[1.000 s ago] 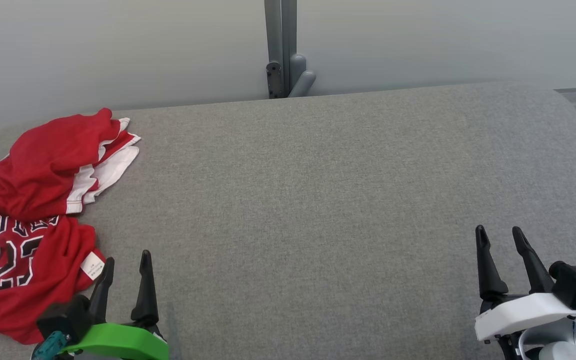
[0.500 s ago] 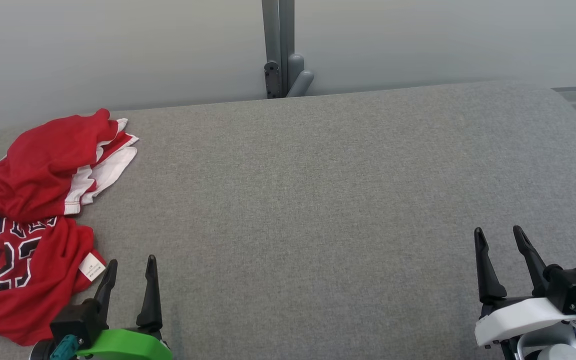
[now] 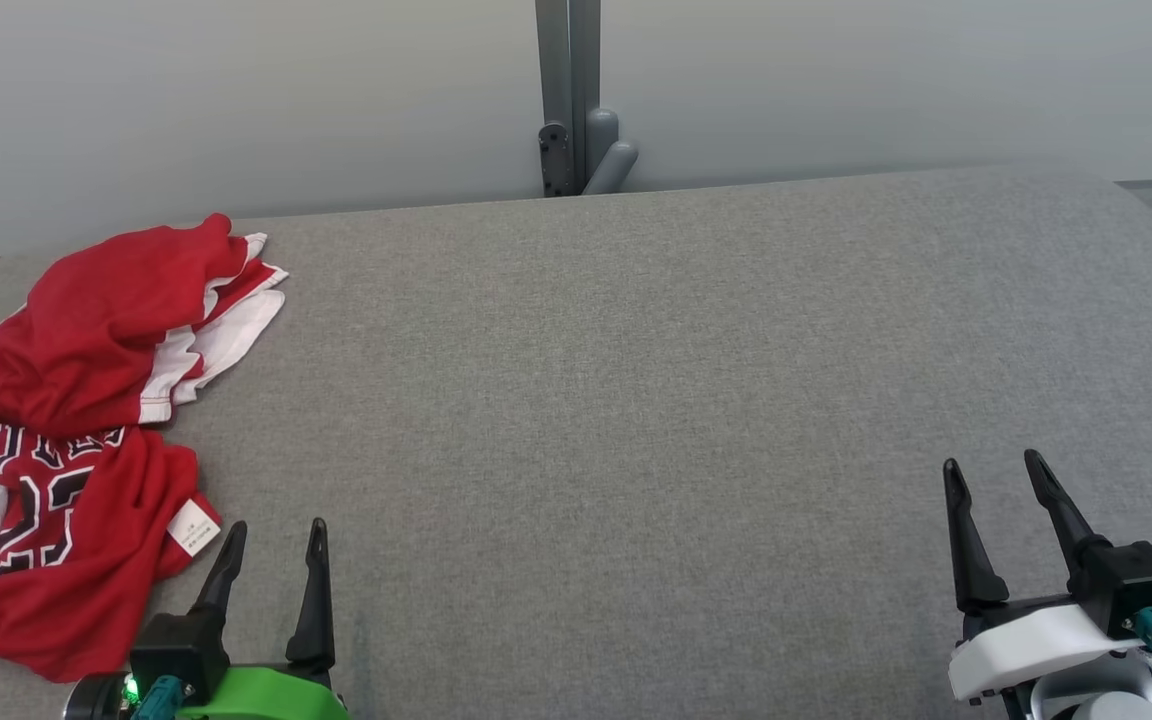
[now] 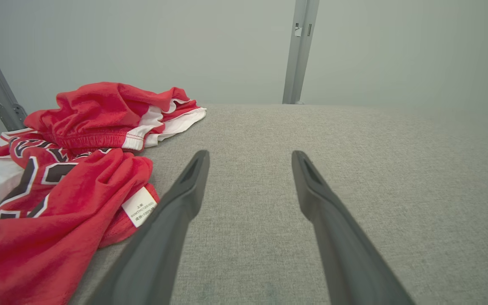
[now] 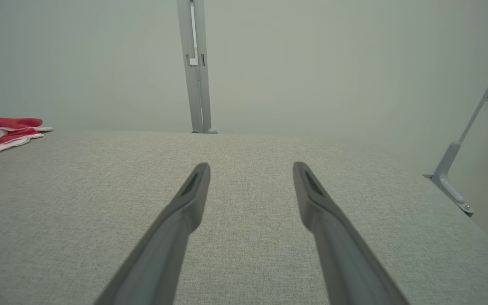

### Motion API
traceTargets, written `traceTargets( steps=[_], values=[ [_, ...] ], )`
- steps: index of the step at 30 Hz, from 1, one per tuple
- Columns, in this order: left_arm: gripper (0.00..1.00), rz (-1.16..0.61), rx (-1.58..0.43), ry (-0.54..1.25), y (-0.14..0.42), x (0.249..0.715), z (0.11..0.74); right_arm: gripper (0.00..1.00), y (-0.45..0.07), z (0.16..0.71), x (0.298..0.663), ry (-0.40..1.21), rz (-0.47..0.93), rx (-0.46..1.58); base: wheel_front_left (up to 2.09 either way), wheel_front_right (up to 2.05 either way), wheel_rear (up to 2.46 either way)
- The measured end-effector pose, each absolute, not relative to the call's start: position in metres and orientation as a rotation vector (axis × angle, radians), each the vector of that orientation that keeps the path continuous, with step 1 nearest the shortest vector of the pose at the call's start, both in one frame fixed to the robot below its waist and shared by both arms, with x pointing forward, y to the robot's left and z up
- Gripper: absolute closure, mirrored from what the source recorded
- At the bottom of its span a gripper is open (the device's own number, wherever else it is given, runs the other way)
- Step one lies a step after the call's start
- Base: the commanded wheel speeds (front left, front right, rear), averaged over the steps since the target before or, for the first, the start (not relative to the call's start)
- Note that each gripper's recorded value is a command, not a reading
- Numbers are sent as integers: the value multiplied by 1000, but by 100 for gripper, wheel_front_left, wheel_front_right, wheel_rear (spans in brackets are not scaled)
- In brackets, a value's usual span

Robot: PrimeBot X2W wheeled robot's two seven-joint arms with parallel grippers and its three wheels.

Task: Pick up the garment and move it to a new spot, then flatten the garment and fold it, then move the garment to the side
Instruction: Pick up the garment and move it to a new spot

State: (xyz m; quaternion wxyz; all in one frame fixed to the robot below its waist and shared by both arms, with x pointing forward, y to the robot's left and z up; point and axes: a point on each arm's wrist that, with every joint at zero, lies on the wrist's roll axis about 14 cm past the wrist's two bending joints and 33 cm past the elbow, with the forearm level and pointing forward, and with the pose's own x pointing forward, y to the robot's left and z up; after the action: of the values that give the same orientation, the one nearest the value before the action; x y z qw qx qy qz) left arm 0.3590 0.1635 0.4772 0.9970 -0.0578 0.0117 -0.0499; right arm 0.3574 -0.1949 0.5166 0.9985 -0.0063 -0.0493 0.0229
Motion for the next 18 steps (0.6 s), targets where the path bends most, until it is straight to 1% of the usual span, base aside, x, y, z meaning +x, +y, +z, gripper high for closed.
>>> traceTargets(
  steps=[12, 18],
  values=[
    [0, -57, -79, 12, 179, 349, 478, 0, -166, 516, 364, -105, 137, -45, 0, 0, 0],
    [0, 16, -79, 16, 202, 336, 476, 0, -145, 519, 371, -114, 198, -34, 0, 0, 0]
  ],
)
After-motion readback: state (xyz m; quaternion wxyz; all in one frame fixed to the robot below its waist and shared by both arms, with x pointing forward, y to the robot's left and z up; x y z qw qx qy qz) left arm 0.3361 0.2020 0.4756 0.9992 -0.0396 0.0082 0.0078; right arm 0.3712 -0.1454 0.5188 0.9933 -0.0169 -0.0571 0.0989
